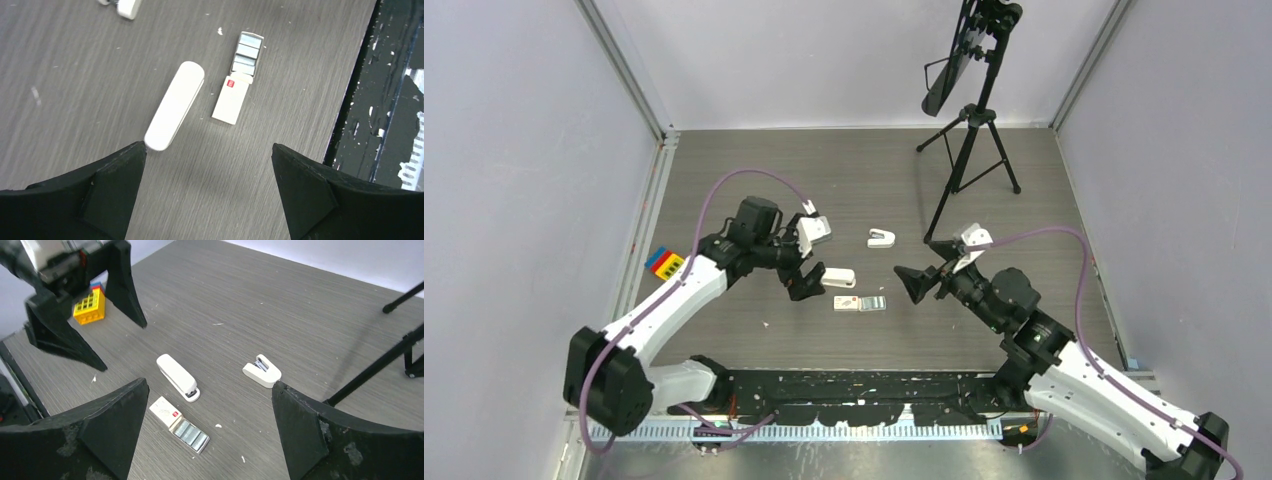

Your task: Load the staples into the stapler

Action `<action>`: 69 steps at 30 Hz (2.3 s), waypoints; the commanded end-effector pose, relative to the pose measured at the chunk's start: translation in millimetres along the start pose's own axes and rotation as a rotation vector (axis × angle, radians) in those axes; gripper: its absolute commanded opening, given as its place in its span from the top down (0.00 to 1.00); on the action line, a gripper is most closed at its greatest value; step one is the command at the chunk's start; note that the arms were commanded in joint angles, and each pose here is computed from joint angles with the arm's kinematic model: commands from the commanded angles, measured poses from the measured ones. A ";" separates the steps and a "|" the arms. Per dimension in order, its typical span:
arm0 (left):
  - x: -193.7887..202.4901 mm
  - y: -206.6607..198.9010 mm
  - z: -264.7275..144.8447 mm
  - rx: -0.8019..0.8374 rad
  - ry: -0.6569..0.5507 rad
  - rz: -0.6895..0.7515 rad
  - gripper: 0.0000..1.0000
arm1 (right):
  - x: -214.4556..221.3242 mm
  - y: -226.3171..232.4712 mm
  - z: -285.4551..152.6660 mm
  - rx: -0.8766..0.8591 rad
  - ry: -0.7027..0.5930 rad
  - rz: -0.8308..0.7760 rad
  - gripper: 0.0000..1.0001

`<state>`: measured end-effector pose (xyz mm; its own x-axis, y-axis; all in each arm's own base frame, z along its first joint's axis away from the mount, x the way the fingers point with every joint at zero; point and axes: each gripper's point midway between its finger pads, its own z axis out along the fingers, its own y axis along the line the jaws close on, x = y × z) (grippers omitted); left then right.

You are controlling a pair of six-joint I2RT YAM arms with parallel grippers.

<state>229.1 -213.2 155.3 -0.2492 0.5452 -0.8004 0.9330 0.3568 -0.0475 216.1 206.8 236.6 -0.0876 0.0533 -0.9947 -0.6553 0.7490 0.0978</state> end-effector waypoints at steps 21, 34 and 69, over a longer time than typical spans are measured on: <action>3.2 18.9 96.2 0.204 0.099 0.404 0.21 | -0.7 -17.0 -10.5 0.098 -0.086 0.080 0.00; 18.3 18.9 127.4 0.214 0.151 0.441 0.40 | 2.1 -14.3 -10.9 0.081 -0.076 0.073 0.00; -85.4 -55.4 22.0 0.250 -0.216 0.332 1.00 | 33.3 61.9 5.5 -0.401 -0.120 -0.101 0.02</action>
<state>232.2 -292.2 191.5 0.1468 0.5137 -0.8453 0.9833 0.0174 0.1813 181.0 249.1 181.8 -0.0651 0.0226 -0.9976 -0.8626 0.5013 0.0676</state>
